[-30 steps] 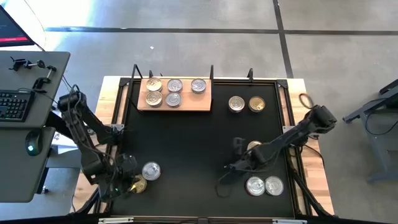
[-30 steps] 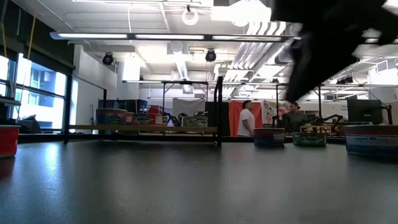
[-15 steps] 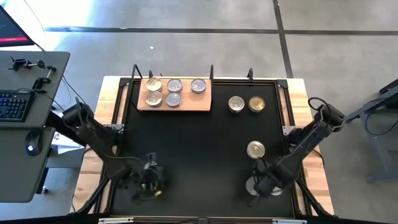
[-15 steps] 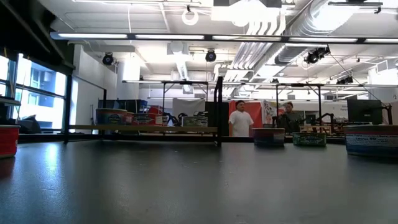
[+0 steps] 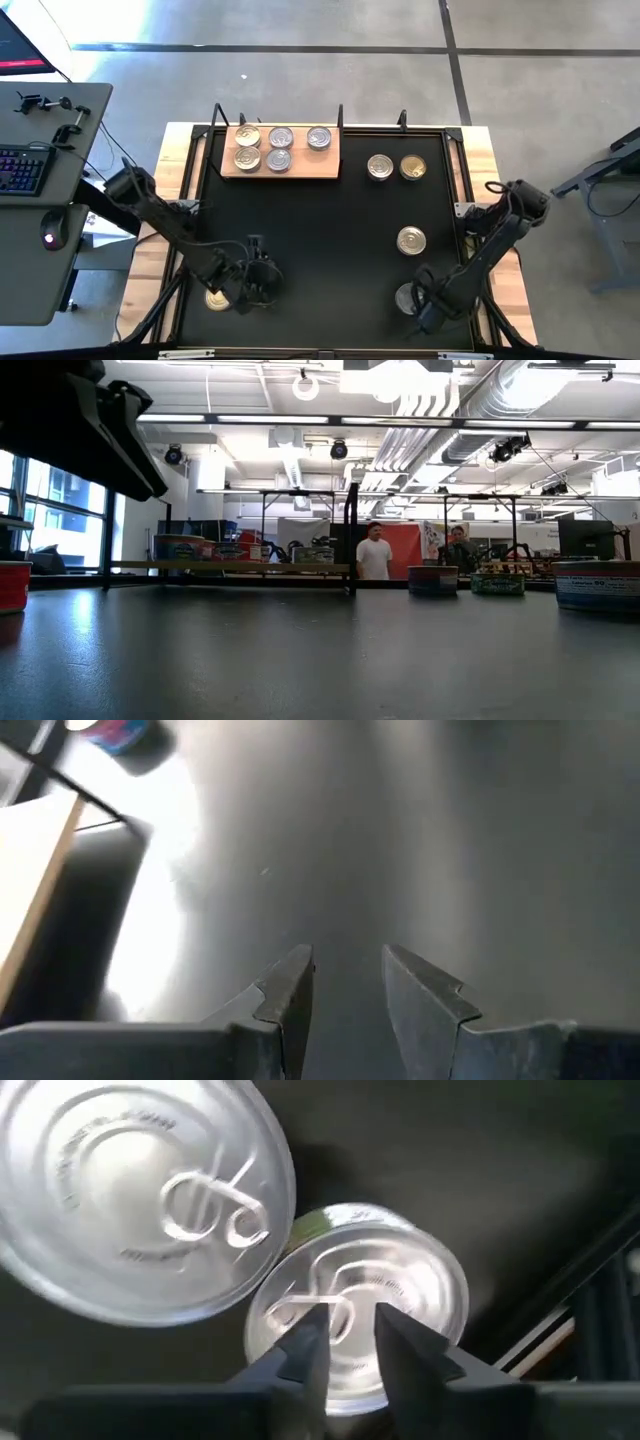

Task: Stack canned seafood by type on shelf
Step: Put the green tuna can on the shelf

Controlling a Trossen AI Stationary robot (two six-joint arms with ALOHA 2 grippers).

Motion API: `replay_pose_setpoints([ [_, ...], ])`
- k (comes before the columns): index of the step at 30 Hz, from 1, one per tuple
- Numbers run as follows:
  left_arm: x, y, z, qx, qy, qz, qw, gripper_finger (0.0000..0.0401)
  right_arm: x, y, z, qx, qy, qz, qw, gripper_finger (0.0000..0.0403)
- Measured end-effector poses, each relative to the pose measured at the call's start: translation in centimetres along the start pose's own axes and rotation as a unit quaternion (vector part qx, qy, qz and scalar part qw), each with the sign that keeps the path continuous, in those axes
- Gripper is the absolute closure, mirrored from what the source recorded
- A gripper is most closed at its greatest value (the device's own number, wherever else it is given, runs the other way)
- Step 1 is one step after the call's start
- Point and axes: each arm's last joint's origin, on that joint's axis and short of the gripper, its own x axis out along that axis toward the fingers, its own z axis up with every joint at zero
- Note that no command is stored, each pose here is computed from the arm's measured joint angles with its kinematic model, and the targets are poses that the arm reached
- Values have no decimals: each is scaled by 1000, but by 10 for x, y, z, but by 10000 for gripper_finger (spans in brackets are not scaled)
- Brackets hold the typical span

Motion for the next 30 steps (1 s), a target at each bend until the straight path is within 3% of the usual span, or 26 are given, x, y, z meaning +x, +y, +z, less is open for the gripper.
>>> replay_pose_setpoints([
  [6, -12, 3, -9, 6, 0, 45, 999, 286, 0, 0, 19, -13, -76, -18, 997, 393],
  [9, -15, 3, -13, -4, -3, 60, 998, 286, -2, 1, 38, -24, -128, -20, 991, 399],
  [12, -17, 1, -14, -18, -5, 58, 998, 286, -6, 1, 54, -51, -139, -23, 989, 395],
  [15, -20, -1, -16, -21, -8, 53, 998, 286, -12, -2, 58, -72, -93, -8, 993, 398],
  [20, -21, -3, -17, -31, -11, 52, 998, 286, -15, -2, 32, -114, 45, 27, 992, 402],
  [25, -21, -2, -16, -39, -33, 79, 996, 286, -1, -3, 6, -98, 57, 38, 993, 403],
  [30, -21, -1, -16, -23, -37, 89, 995, 286, 18, -9, 0, -57, 49, 41, 996, 403],
])
